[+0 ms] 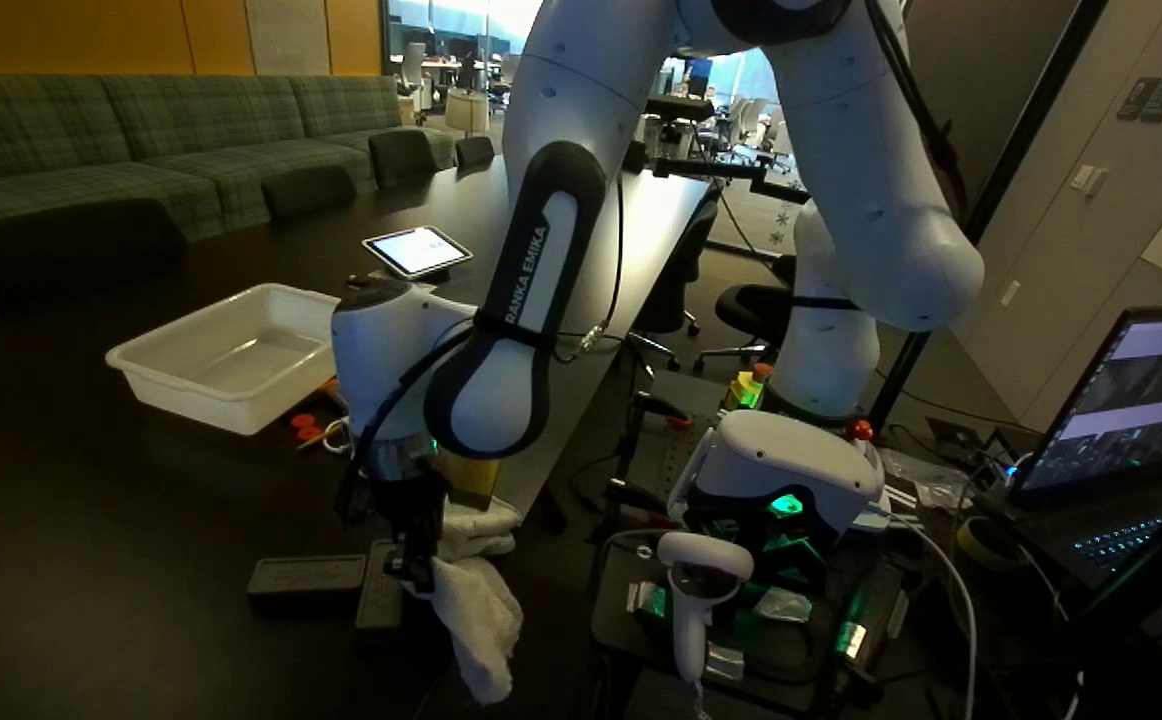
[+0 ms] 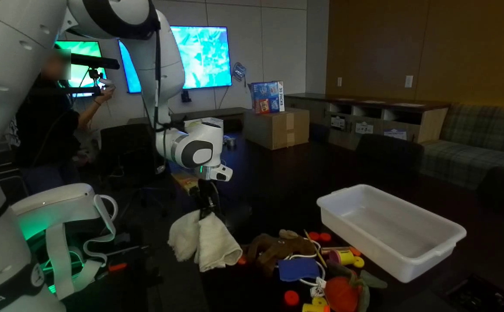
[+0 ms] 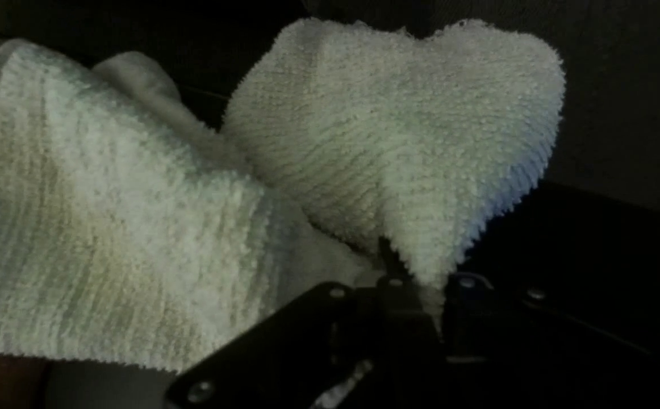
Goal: Pick up the towel from the table, sweep the objects to the left and put the towel in the plastic container.
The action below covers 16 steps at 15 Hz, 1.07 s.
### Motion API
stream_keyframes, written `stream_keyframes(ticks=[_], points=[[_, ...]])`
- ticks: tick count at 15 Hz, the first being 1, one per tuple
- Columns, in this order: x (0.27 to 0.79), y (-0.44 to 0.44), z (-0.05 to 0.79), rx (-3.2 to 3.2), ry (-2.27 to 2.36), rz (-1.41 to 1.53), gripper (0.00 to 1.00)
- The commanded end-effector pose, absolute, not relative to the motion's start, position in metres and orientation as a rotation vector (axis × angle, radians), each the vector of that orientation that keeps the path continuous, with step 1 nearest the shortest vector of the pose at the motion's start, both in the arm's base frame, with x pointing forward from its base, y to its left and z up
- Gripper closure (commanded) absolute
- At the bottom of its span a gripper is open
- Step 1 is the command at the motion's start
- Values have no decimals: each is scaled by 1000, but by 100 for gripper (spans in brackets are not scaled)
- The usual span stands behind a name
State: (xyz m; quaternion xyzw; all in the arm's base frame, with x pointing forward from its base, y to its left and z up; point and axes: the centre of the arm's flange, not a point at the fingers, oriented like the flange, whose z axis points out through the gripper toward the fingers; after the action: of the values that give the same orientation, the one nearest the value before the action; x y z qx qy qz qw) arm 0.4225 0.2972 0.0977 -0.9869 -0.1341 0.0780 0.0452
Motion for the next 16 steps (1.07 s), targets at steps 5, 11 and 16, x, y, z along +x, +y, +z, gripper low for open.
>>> stream_keyframes(ticks=[5,11,16], points=[[428,177,204,-2847,-538,213,94],[452,44,264,-2889,-323,79,94],[474,-87,324,-3031,-97,-71,94]])
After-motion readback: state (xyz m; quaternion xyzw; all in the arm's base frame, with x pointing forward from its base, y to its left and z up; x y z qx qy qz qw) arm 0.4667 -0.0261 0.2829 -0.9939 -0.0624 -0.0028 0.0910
